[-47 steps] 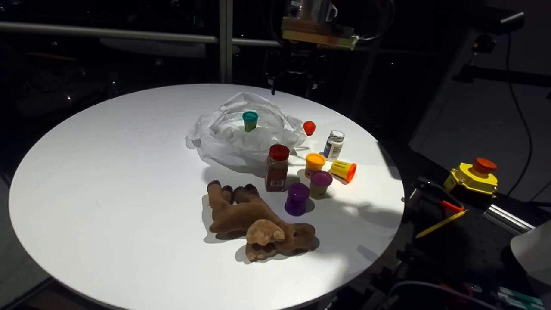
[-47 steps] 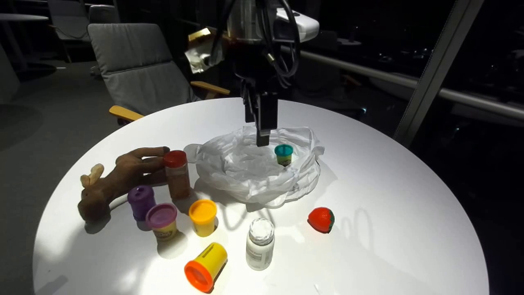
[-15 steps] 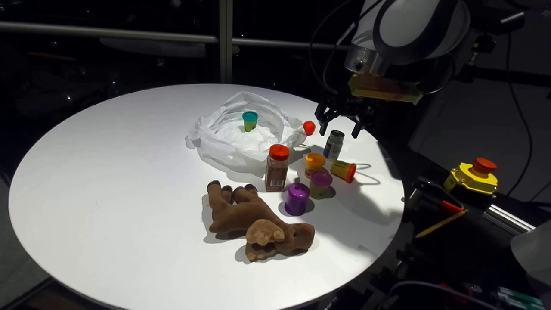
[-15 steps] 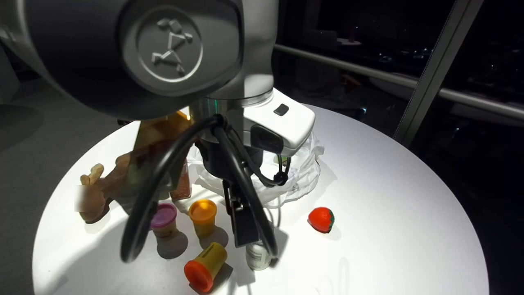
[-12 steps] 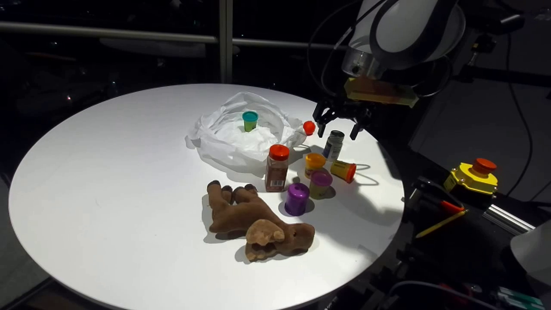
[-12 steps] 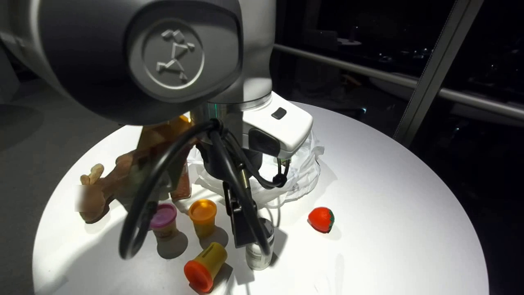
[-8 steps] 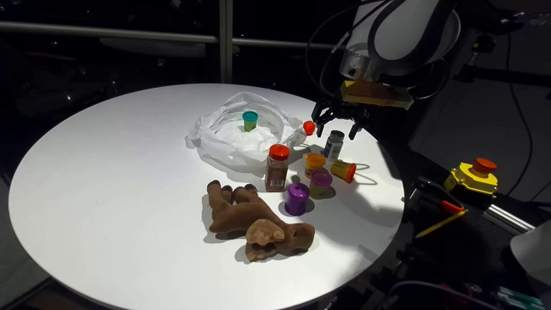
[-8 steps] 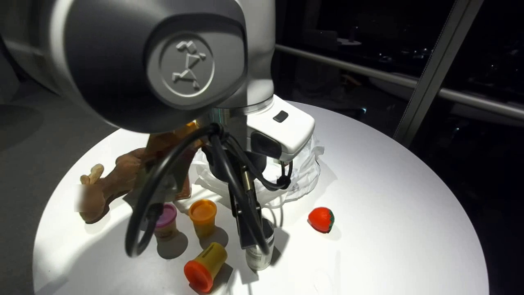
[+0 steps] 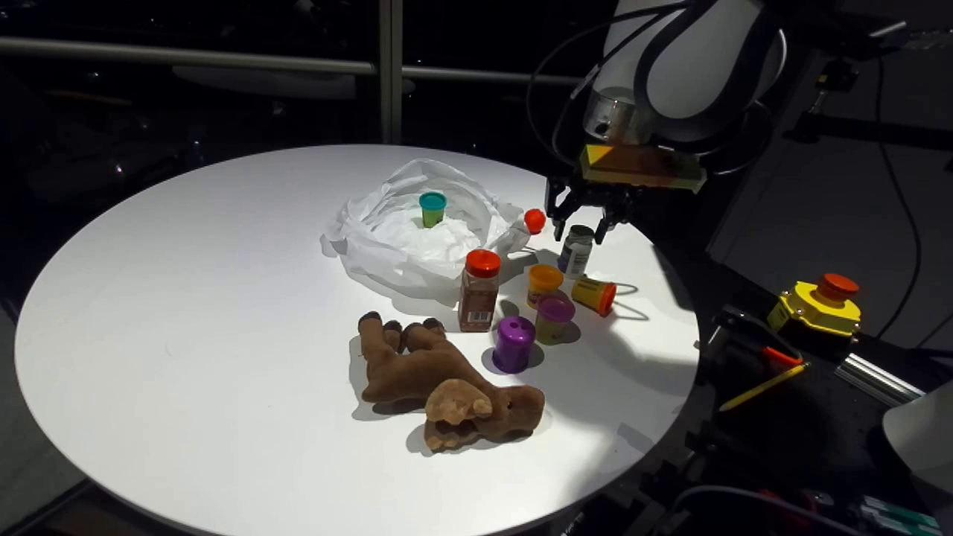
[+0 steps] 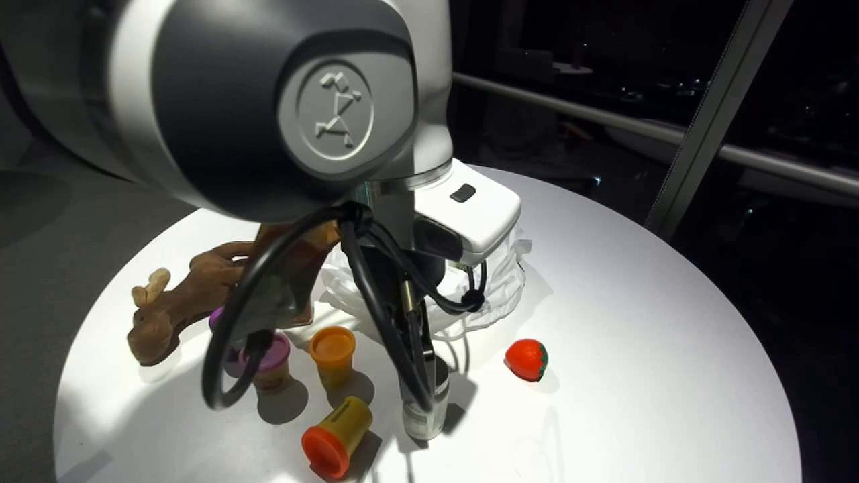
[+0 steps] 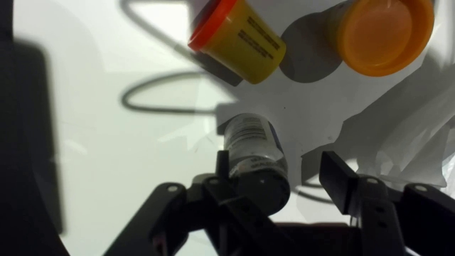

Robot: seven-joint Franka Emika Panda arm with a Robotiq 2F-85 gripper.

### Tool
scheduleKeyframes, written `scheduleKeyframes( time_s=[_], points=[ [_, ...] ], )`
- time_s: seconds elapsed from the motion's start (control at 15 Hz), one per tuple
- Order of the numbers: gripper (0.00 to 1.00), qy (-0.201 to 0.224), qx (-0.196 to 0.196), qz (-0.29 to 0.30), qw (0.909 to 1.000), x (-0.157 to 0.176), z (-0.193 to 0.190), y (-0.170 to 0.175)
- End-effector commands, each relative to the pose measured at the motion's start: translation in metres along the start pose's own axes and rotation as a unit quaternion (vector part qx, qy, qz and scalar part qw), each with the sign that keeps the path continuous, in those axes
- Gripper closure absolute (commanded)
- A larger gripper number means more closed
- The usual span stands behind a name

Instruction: Put the contents on the table into the plastic bag.

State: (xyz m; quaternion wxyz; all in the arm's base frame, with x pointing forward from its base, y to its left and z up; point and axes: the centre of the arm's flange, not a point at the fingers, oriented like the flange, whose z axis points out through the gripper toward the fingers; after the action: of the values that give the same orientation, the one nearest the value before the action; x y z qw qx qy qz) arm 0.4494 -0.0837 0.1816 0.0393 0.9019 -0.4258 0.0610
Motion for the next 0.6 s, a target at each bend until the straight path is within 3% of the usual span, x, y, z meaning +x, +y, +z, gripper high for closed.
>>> scheduleKeyframes(
  time_s=[0.0, 0.2, 0.27, 0.53],
  points=[
    [0.62, 0.015, -0.001, 0.013, 0.9998, 0.0003, -0.0046, -0.0074],
    [0.85, 0.017, -0.004, 0.018, 0.9997, 0.0007, -0.005, -0.0075],
    [0.8, 0.017, -0.006, 0.018, 0.9997, 0.0006, -0.0049, -0.0074],
    [0.82, 0.011, -0.01, 0.021, 0.9997, 0.0003, -0.0036, -0.0075]
  ],
)
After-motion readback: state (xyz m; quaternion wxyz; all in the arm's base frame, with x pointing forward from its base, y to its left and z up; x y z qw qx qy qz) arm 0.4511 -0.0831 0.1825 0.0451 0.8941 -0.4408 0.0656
